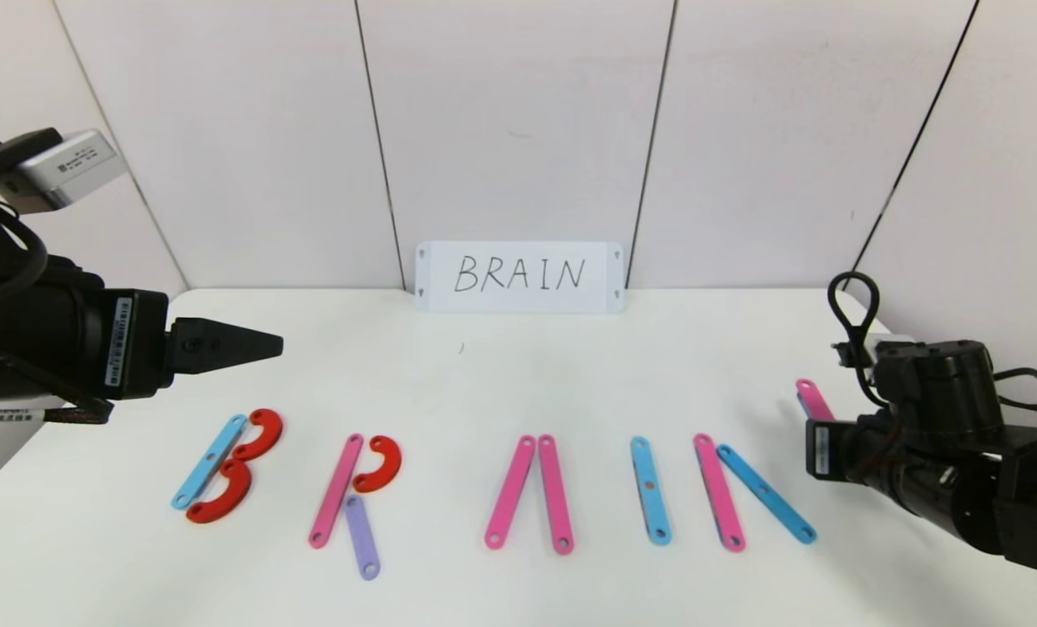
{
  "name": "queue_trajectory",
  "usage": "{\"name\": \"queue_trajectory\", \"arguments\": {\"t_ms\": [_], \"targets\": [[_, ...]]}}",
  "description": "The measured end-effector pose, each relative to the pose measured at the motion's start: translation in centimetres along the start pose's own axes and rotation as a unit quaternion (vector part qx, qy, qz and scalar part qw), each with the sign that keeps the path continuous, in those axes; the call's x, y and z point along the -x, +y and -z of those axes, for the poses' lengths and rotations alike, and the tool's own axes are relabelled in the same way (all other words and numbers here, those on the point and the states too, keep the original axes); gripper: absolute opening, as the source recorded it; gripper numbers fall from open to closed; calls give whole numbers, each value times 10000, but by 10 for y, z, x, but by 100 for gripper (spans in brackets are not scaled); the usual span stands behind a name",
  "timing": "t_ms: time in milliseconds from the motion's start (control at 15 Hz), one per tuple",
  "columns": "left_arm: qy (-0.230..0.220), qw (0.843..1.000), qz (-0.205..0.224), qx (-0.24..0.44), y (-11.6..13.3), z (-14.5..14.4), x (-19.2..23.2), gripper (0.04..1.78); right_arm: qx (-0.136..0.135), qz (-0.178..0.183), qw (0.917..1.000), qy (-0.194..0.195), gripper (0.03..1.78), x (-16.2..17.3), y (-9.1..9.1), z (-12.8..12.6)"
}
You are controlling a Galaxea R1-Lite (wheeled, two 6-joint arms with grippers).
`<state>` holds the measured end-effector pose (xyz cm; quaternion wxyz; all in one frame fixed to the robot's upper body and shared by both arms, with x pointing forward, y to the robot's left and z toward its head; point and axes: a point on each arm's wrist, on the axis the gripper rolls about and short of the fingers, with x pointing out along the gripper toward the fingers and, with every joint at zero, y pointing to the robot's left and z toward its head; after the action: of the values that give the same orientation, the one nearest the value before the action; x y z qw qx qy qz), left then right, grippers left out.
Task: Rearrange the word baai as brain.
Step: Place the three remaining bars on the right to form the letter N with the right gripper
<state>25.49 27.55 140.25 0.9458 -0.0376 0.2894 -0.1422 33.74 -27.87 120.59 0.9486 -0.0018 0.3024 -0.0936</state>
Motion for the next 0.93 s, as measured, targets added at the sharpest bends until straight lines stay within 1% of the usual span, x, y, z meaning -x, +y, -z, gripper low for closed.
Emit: {"name": "queue_trajectory", "arguments": {"t_ms": [200,467,933], "targets": [[2,10000,-2,0,0,0,0,174,50,-15,9999,135,30,-10,3,5],[4,10000,-1,0,0,0,-1,174,110,-199,9993,296,30,-13,5,12],[4,10000,-1,-2,0,0,-1,174,192,-253,9987,401,30,-14,8,18]]}}
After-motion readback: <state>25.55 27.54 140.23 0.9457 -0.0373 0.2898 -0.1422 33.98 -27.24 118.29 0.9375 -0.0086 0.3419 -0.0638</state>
